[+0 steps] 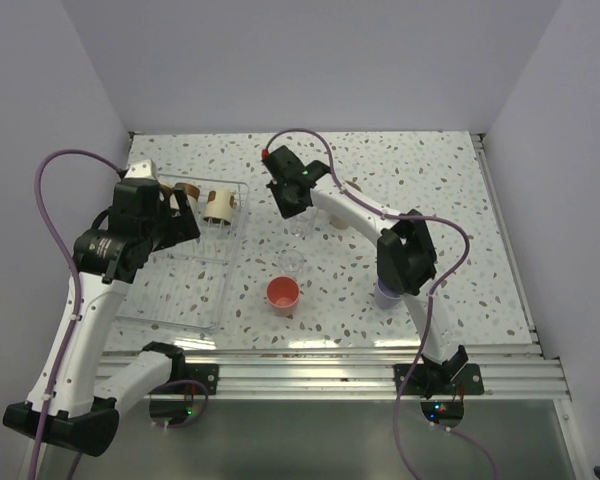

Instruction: Load the cups into the dish rack

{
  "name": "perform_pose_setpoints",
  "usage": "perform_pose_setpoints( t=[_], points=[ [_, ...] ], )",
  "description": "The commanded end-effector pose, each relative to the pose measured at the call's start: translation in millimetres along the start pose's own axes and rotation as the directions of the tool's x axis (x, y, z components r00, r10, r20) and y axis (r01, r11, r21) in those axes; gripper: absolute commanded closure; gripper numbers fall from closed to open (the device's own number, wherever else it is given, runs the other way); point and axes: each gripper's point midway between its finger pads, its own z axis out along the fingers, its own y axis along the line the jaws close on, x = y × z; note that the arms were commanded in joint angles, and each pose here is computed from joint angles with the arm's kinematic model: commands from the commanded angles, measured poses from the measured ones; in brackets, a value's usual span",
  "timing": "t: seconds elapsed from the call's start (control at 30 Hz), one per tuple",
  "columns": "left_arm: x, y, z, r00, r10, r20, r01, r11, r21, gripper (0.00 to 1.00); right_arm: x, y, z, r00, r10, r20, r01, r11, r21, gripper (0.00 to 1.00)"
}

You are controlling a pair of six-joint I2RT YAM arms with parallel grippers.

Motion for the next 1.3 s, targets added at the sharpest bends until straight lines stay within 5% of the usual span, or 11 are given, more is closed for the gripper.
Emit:
perform_pose_setpoints(
  t=[0.0, 0.23, 0.4, 0.47, 0.6, 0.73, 0.9, 1.07, 1.27],
  points=[
    [-21.8, -6.2, -5.5, 0.998, -0.025, 0.049, 0.024, 1.000, 0.014, 0.00, -49.4, -1.6, -57.4, 0.989, 0.027, 0.145, -0.026, 1.000, -0.009, 1.00],
    [-53.7, -35.8, -11.1, 0.994, -0.045, 0.098, 0.032, 0.991, 0.132, 0.00, -96.0, -0.9, -166.4, 0.933, 0.146, 0.330, -0.109, 0.986, -0.127, 1.00],
    [-80.6, -84.4, -24.0, 0.982, -0.100, 0.163, 0.031, 0.925, 0.378, 0.00, -109.0, -1.4, -247.8, 0.860, 0.305, 0.410, -0.183, 0.933, -0.311, 1.00],
    [-79.5, -101.4, -29.2, 0.982, -0.109, 0.153, 0.025, 0.882, 0.470, 0.00, -110.9, 0.7, -256.3, 0.837, 0.394, 0.380, -0.208, 0.870, -0.446, 1.00],
    [-97.4, -138.4, -54.2, 0.959, -0.193, 0.208, -0.002, 0.728, 0.686, 0.00, -127.3, -15.5, -331.1, 0.671, 0.661, 0.335, -0.250, 0.627, -0.738, 1.00],
    [-89.8, -164.0, -88.5, 0.956, -0.236, 0.172, -0.049, 0.450, 0.892, 0.00, -137.5, -11.9, -383.3, 0.595, 0.758, 0.268, -0.136, 0.423, -0.896, 1.00],
    [-103.3, -162.8, -135.8, 0.916, -0.372, 0.148, -0.101, 0.142, 0.985, 0.00, -145.5, -7.4, -424.5, 0.546, 0.833, 0.087, -0.084, 0.158, -0.984, 1.00],
    [-105.7, -165.1, -134.9, 0.915, -0.379, 0.135, -0.105, 0.098, 0.990, 0.00, -150.5, -6.0, -432.2, 0.522, 0.850, -0.070, -0.059, -0.045, -0.997, 1.00],
    [-116.5, -169.2, -131.8, 0.914, -0.378, 0.146, -0.118, 0.096, 0.988, 0.00, -149.4, 11.9, -431.4, 0.554, 0.829, -0.080, -0.065, -0.052, -0.997, 1.00]
  ],
)
